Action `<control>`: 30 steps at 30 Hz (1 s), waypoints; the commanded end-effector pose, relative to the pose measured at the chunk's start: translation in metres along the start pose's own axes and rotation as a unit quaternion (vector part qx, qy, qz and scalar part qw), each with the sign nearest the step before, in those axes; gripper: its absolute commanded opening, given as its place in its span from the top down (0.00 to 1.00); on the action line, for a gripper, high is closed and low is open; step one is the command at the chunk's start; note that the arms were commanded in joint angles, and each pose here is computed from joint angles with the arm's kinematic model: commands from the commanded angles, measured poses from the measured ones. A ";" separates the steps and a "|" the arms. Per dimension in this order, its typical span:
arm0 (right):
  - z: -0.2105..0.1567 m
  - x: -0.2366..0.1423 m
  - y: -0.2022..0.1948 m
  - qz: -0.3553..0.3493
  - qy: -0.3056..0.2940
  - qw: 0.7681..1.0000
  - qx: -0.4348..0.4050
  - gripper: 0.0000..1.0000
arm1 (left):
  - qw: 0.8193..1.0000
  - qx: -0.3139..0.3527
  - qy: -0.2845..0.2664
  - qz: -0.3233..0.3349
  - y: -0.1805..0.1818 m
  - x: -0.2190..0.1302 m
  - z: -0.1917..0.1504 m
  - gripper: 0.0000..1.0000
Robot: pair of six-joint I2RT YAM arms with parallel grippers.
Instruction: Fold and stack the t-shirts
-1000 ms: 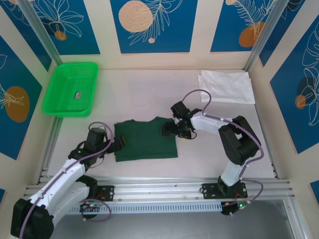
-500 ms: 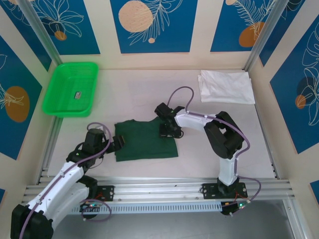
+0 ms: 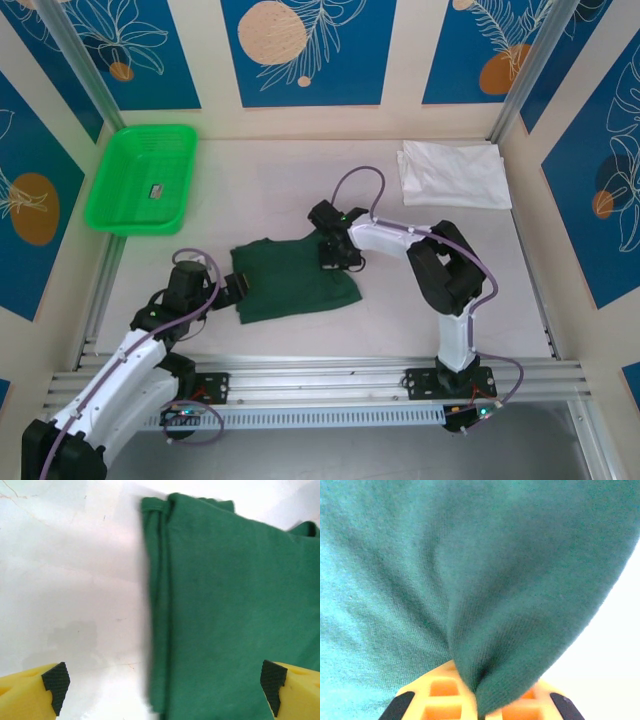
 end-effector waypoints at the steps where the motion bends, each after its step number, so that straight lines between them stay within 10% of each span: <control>1: 0.029 -0.012 -0.045 -0.068 -0.030 0.997 -0.012 1.00 | 1.000 -0.009 0.000 0.012 0.007 0.000 -0.003 0.00; 30: 0.225 -0.161 -0.178 -0.183 -0.277 0.943 0.012 1.00 | 0.999 -0.028 0.009 -0.014 0.001 0.004 -0.008 0.00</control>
Point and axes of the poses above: each hand's point on the last joint's axis, 136 mm out from that joint toward the fingers, its own x axis out along the fingers, its own y axis along the line the jaws close on, z = x × y, the point moved 3 cm from there along -x, back along the fingers, and after that the axes turned 1 degree about x, right-handed, at the moved point
